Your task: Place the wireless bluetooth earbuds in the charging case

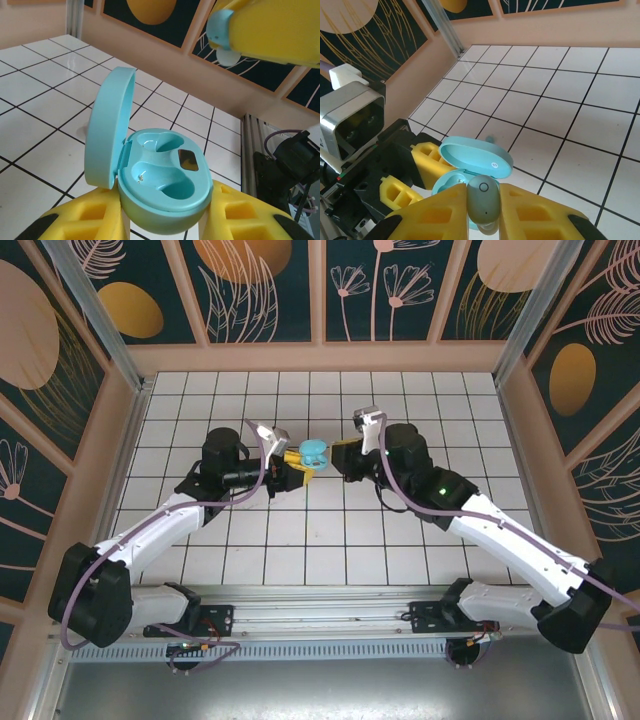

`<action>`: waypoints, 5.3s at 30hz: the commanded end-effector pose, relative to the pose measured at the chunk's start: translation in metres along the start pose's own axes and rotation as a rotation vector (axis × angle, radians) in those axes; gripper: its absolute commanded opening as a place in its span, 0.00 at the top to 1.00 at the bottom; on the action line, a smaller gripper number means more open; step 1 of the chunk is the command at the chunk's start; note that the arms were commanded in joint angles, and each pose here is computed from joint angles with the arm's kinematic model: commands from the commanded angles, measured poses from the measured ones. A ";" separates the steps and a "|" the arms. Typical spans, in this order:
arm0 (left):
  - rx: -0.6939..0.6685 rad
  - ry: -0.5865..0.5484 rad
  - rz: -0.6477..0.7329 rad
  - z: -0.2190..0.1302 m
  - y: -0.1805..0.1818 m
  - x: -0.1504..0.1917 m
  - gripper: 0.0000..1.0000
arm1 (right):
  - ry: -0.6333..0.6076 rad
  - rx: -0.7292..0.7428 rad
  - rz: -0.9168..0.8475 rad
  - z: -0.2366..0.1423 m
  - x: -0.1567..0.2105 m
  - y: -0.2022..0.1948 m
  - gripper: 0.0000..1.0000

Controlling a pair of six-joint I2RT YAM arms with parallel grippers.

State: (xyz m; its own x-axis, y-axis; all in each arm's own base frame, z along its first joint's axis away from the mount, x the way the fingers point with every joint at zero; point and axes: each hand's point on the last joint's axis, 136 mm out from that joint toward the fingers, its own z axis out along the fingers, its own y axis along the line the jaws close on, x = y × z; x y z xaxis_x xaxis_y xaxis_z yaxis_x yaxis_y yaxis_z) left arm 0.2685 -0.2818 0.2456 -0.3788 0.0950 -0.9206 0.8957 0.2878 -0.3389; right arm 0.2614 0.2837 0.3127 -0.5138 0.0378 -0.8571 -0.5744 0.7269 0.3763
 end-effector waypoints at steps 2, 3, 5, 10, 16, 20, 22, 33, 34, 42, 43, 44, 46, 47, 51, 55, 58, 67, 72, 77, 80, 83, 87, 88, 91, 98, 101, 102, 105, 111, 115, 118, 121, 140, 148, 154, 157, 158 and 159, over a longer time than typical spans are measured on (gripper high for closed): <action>0.030 -0.041 0.036 -0.001 -0.006 -0.019 0.79 | 0.002 -0.022 0.003 0.007 -0.005 0.008 0.81; 0.031 -0.042 0.036 -0.002 -0.006 -0.019 0.80 | 0.013 -0.019 0.002 0.009 -0.002 0.008 0.81; 0.032 -0.044 0.038 -0.002 -0.006 -0.020 0.80 | 0.033 -0.014 0.001 0.013 0.002 0.006 0.81; 0.036 -0.042 0.036 -0.002 -0.007 -0.019 0.80 | 0.078 -0.032 0.010 0.022 0.007 0.010 0.81; 0.035 -0.043 0.041 -0.003 -0.008 -0.020 0.79 | 0.141 -0.024 0.025 0.032 0.014 0.011 0.81; 0.036 -0.043 0.044 -0.003 -0.009 -0.020 0.79 | 0.178 -0.007 0.026 0.037 0.022 0.008 0.81; 0.034 -0.043 0.046 -0.004 -0.009 -0.020 0.79 | 0.186 -0.001 0.026 0.038 0.024 0.006 0.81; 0.034 -0.043 0.048 -0.004 -0.009 -0.021 0.79 | 0.216 -0.001 0.025 0.035 0.028 0.007 0.80; 0.033 -0.045 0.049 -0.004 -0.009 -0.022 0.79 | 0.221 -0.001 0.023 0.036 0.030 0.006 0.80; 0.032 -0.043 0.046 -0.004 -0.009 -0.022 0.79 | 0.272 -0.017 0.017 0.039 0.039 0.009 0.78; 0.033 -0.044 0.047 -0.004 -0.009 -0.022 0.79 | 0.277 -0.019 0.018 0.039 0.040 0.009 0.76; 0.032 -0.045 0.048 -0.004 -0.009 -0.023 0.79 | 0.282 -0.019 0.019 0.039 0.041 0.009 0.74; 0.031 -0.046 0.048 -0.004 -0.009 -0.023 0.79 | 0.287 -0.018 0.020 0.038 0.041 0.009 0.72; 0.030 -0.047 0.050 -0.004 -0.009 -0.024 0.79 | 0.288 -0.017 0.020 0.038 0.041 0.009 0.71; 0.030 -0.047 0.050 -0.004 -0.009 -0.024 0.79 | 0.292 -0.014 0.021 0.037 0.040 0.009 0.69; 0.030 -0.045 0.048 -0.004 -0.009 -0.023 0.79 | 0.281 -0.008 0.029 0.035 0.035 0.010 0.68; 0.031 -0.048 0.053 -0.004 -0.010 -0.024 0.79 | 0.267 -0.006 0.031 0.033 0.029 0.011 0.67; 0.029 -0.048 0.053 -0.006 -0.011 -0.024 0.79 | 0.243 -0.001 0.044 0.031 0.020 0.012 0.64; 0.020 -0.042 0.054 -0.006 -0.009 -0.021 0.79 | 0.185 -0.038 0.058 0.022 0.002 0.020 0.63; 0.016 -0.045 0.057 -0.007 -0.010 -0.022 0.80 | 0.089 -0.062 0.097 0.004 -0.022 0.019 0.62; 0.015 -0.049 0.059 -0.008 -0.011 -0.023 0.80 | 0.033 -0.052 0.125 -0.008 -0.036 0.008 0.61; 0.014 -0.052 0.061 -0.010 -0.012 -0.023 0.80 | -0.004 -0.018 0.168 -0.016 -0.043 -0.015 0.60; 0.013 -0.057 0.065 -0.012 -0.015 -0.024 0.80 | 0.002 0.010 0.234 -0.010 -0.040 -0.051 0.60; 0.014 -0.060 0.068 -0.013 -0.016 -0.025 0.80 | 0.017 0.004 0.254 -0.004 -0.035 -0.057 0.60; 0.015 -0.065 0.073 -0.015 -0.018 -0.026 0.80 | 0.053 -0.008 0.307 0.019 -0.023 -0.083 0.60; 0.019 -0.078 0.074 -0.021 -0.026 -0.028 0.79 | 0.186 -0.090 0.381 0.105 0.014 -0.109 0.61; 0.018 -0.081 0.067 -0.024 -0.028 -0.027 0.79 | 0.264 -0.082 0.397 0.149 0.036 -0.120 0.61; 0.019 -0.079 0.065 -0.024 -0.029 -0.026 0.79 | 0.285 -0.085 0.394 0.162 0.042 -0.119 0.61; 0.020 -0.077 0.056 -0.026 -0.031 -0.025 0.79 | 0.355 -0.115 0.371 0.205 0.064 -0.105 0.61; 0.020 -0.084 0.050 -0.031 -0.037 -0.024 0.79 | 0.471 -0.260 0.300 0.275 0.110 -0.043 0.62; 0.021 -0.090 0.048 -0.034 -0.040 -0.023 0.79 | 0.477 -0.276 0.246 0.307 0.120 -0.027 0.64; 0.017 -0.093 0.049 -0.036 -0.041 -0.023 0.79 | 0.461 -0.269 0.198 0.323 0.122 -0.024 0.65; 0.014 -0.091 0.046 -0.037 -0.041 -0.020 0.79 | 0.449 -0.262 0.107 0.335 0.126 -0.018 0.67; 0.005 -0.088 0.054 -0.038 -0.041 -0.018 0.79 | 0.531 -0.219 -0.382 0.348 0.180 -0.008 0.62; 0.000 -0.086 0.053 -0.038 -0.040 -0.017 0.79 | 0.564 -0.146 -0.478 0.348 0.188 -0.020 0.61; -0.005 -0.085 0.056 -0.037 -0.038 -0.018 0.79 | 0.582 -0.115 -0.512 0.347 0.193 -0.025 0.61; -0.004 -0.084 0.053 -0.037 -0.038 -0.019 0.79 | 0.571 -0.115 -0.510 0.348 0.191 -0.023 0.65; -0.005 -0.084 0.053 -0.037 -0.038 -0.019 0.79 | 0.569 -0.115 -0.508 0.349 0.191 -0.023 0.66; -0.006 -0.086 0.054 -0.037 -0.038 -0.020 0.79 | 0.567 -0.114 -0.502 0.349 0.190 -0.023 0.68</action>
State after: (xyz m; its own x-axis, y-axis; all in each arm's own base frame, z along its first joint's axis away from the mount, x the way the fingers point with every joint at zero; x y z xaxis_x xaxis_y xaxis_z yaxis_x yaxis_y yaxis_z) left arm 0.2321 -0.2617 0.2803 -0.3173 0.0345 -0.9477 0.9129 0.2816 -0.2954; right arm 0.4006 0.5150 0.0291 -0.4027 -0.6348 -0.6595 -0.8719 0.4853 0.0652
